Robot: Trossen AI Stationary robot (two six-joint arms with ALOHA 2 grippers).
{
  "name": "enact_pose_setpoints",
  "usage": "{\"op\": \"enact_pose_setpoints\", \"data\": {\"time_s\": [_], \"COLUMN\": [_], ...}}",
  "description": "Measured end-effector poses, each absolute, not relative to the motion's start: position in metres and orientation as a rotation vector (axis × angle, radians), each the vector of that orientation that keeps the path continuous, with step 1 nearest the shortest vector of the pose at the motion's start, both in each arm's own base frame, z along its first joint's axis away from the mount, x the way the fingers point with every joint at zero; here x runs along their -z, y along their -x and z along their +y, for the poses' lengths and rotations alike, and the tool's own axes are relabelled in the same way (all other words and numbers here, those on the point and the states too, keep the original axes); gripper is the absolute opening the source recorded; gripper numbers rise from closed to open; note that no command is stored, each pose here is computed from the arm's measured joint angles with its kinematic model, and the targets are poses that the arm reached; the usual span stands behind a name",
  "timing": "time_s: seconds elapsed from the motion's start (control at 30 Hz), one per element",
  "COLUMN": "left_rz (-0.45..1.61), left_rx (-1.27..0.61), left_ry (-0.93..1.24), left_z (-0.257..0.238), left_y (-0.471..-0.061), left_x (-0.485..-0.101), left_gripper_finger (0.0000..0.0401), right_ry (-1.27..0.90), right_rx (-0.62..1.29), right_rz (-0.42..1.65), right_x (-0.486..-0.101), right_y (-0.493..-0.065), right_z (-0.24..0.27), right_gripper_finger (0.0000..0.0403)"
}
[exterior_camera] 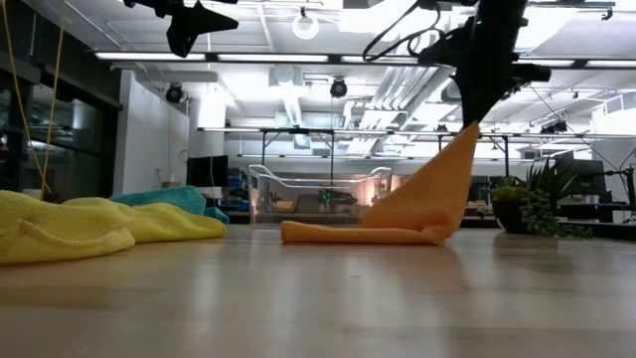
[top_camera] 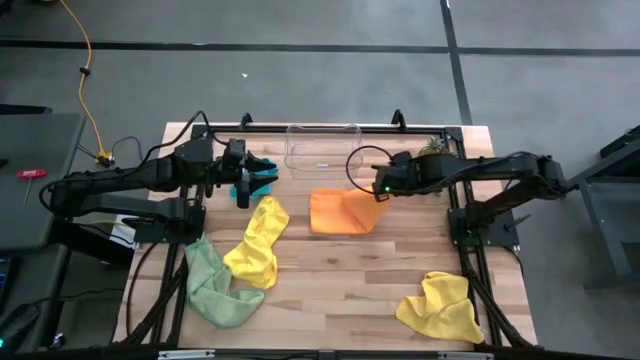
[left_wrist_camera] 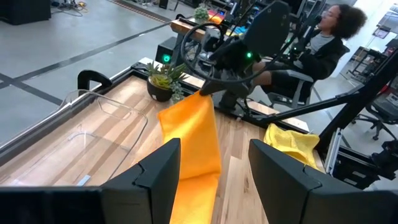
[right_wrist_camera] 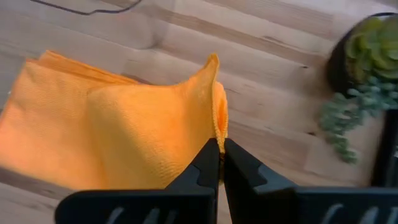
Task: Fold microfiber towels
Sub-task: Fold the orange microfiber towel
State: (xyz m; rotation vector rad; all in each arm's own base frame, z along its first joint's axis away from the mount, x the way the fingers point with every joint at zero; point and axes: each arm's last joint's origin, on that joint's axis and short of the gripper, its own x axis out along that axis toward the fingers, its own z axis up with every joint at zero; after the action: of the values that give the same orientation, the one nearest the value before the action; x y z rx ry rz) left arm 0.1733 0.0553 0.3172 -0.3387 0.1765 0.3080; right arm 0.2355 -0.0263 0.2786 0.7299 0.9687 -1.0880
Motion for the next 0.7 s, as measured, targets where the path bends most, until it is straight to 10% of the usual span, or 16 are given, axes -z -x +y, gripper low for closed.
{"op": "enact_pose_setpoints", "data": {"time_s": [0.7], "left_rz": [0.172], "left_rx": [-0.311], "left_ry": [0.365], "left_z": [0.055], "left_y": [-0.173], "left_x": [-0.317], "left_gripper_finger": [0.0181], "right_ry": [-0.794], "right_rx": [1.308], "right_rz": [1.034], "right_x": [-0.274], "right_y": [-0.214], "right_z": [0.01], "right_gripper_finger": [0.0]}}
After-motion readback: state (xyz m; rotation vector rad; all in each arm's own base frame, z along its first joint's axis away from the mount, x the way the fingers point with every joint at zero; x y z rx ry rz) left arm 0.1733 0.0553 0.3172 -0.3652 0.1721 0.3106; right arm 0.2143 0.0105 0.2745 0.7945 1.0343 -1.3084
